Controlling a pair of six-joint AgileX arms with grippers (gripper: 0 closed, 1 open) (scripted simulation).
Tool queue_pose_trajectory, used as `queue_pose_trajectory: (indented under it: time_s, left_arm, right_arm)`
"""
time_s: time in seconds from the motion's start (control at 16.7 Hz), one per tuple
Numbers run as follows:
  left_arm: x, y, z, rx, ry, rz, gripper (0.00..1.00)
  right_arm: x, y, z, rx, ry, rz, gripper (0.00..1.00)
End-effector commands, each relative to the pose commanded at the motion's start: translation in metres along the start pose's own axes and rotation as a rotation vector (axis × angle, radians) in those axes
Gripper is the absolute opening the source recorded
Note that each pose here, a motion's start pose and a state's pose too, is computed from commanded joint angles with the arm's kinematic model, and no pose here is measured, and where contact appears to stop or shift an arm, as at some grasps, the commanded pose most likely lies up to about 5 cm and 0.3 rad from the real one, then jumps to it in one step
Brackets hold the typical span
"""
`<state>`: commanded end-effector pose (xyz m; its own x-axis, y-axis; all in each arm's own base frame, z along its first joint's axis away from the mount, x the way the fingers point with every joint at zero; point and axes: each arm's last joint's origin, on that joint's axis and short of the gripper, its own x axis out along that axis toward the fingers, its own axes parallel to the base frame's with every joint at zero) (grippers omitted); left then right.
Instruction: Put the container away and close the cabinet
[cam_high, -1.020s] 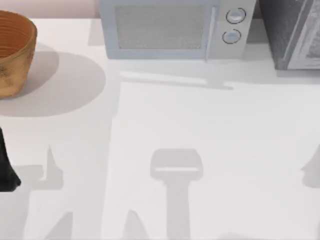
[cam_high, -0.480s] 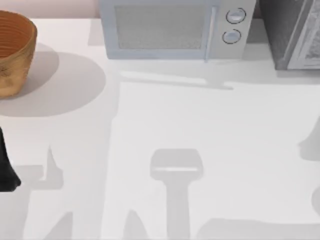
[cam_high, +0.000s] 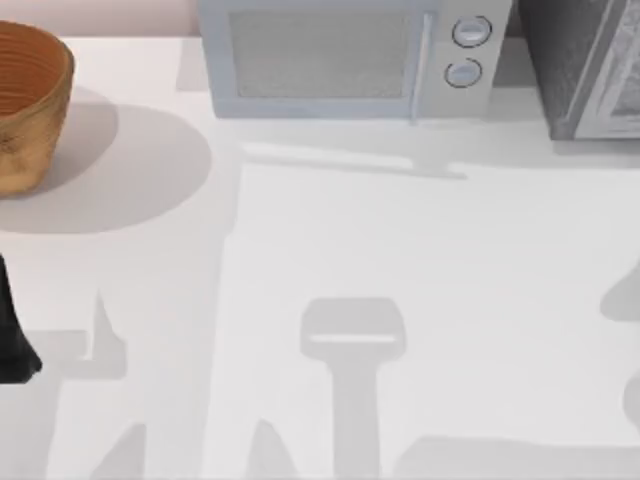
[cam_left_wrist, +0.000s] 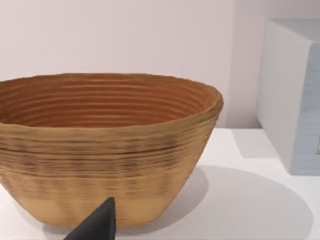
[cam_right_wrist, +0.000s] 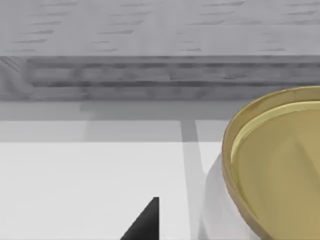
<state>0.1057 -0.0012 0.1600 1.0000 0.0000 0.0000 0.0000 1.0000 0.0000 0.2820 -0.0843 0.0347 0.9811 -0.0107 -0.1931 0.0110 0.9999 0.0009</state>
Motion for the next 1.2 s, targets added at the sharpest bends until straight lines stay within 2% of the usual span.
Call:
queue_pose_trajectory:
  time_s: [0.42, 1.02, 1.2]
  left_arm:
    - [0.000, 0.000, 0.000, 0.000, 0.000, 0.000, 1.00]
    - [0.000, 0.000, 0.000, 0.000, 0.000, 0.000, 1.00]
    - [0.000, 0.000, 0.000, 0.000, 0.000, 0.000, 1.00]
  right_arm:
    - [0.000, 0.000, 0.000, 0.000, 0.000, 0.000, 0.02]
    - [0.000, -0.001, 0.001, 0.001, -0.001, -0.002, 0.00]
    - [0.002, -0.002, 0.014, 0.000, -0.011, 0.000, 0.00]
